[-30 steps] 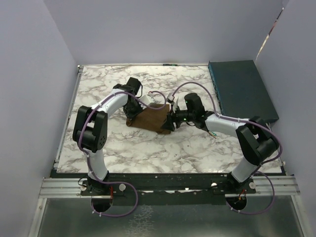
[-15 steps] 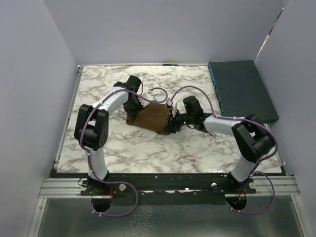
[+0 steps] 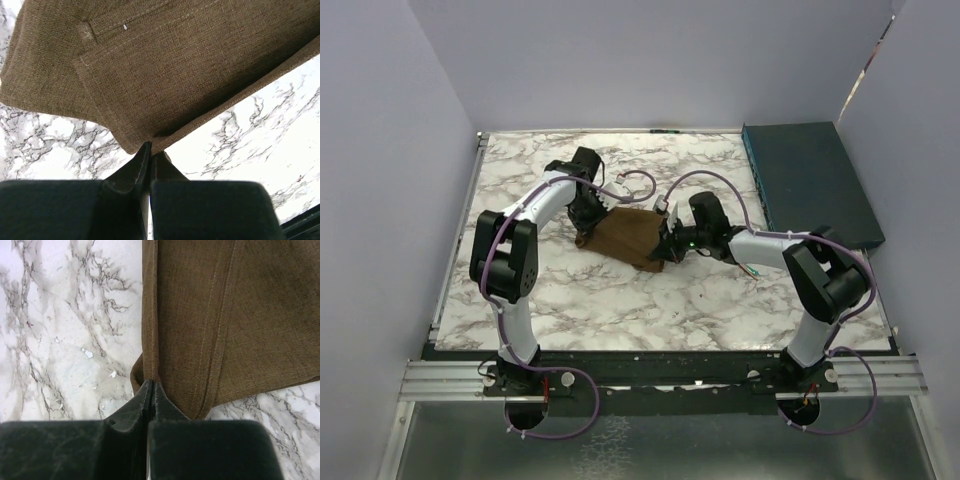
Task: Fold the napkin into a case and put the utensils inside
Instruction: Fold the napkin at the center of the board.
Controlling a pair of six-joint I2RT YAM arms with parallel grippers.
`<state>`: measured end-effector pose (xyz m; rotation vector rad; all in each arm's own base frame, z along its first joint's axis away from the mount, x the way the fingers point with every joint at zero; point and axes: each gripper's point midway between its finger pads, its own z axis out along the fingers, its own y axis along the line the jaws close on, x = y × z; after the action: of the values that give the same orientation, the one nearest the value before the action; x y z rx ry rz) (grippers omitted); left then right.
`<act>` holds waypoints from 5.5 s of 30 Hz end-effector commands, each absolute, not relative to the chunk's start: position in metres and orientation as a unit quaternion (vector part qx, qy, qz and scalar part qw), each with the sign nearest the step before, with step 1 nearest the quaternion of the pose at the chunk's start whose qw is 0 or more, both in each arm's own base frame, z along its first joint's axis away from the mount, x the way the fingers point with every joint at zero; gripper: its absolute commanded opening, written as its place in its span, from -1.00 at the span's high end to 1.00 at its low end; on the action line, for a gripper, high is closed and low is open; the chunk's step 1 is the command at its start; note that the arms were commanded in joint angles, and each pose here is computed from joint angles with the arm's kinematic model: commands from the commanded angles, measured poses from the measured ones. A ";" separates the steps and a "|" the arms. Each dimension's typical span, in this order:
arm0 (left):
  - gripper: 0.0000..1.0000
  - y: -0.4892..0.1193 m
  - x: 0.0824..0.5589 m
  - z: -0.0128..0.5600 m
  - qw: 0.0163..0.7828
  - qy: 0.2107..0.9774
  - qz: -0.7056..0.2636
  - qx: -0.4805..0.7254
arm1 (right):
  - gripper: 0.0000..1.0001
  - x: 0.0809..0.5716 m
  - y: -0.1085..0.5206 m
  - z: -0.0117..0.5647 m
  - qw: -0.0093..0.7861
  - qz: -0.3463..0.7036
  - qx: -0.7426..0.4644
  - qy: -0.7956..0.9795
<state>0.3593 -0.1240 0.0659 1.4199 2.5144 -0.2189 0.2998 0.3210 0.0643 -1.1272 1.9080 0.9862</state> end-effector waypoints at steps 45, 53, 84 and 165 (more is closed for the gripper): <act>0.82 -0.112 0.377 0.079 0.126 0.886 -0.102 0.435 | 0.99 0.324 0.342 0.062 0.329 0.430 -0.417 0.730; 0.73 -0.113 0.379 0.080 0.127 0.887 -0.110 0.430 | 0.99 0.329 0.340 0.052 0.321 0.420 -0.410 0.743; 0.85 -0.099 0.414 0.031 0.134 0.935 -0.038 0.327 | 0.75 0.343 0.324 0.035 0.331 0.360 -0.401 0.775; 0.55 -0.163 0.389 0.019 0.095 0.932 -0.119 0.329 | 0.99 0.296 0.342 0.058 0.340 0.491 -0.315 0.738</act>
<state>0.3905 -0.1643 0.0281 0.9531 2.7550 -0.3831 0.2789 0.3419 0.0646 -0.8441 1.9147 1.3234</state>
